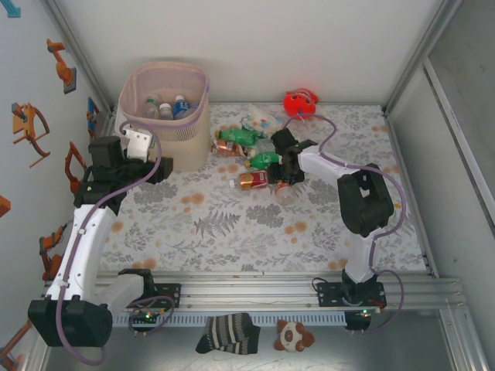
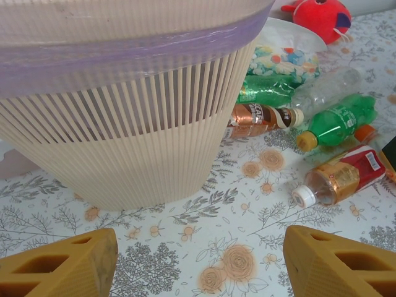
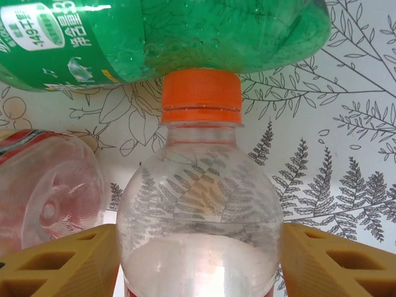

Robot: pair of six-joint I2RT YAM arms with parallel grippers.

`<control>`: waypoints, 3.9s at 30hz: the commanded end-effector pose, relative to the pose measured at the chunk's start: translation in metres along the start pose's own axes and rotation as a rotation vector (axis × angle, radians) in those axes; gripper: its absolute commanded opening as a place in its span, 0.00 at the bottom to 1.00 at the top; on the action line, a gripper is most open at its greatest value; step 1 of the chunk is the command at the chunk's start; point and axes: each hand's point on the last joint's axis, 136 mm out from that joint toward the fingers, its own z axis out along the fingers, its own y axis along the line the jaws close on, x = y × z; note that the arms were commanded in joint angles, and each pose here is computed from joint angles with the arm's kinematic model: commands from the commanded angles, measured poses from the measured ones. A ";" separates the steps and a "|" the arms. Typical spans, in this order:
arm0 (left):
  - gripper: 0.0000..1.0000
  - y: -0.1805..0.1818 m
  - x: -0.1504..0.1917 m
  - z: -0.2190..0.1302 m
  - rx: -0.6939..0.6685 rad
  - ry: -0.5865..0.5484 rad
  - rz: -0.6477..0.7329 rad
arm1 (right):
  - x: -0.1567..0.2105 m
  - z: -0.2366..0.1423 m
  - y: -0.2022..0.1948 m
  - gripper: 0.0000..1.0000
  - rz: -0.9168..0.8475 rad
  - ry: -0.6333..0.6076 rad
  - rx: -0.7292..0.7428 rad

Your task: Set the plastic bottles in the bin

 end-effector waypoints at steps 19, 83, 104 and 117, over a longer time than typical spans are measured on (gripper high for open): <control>0.71 -0.002 0.000 0.000 0.011 -0.008 0.005 | 0.009 0.011 -0.012 0.68 0.020 0.037 0.040; 0.82 -0.313 -0.132 -0.102 1.106 -0.462 0.287 | 0.045 -0.471 0.137 0.47 -0.665 -1.184 -1.169; 0.56 -0.333 -0.128 -0.137 1.266 -0.496 0.325 | 0.061 -0.502 0.139 0.46 -0.702 -1.278 -1.169; 0.44 -0.332 -0.123 -0.136 1.262 -0.494 0.337 | 0.059 -0.499 0.141 0.46 -0.701 -1.269 -1.146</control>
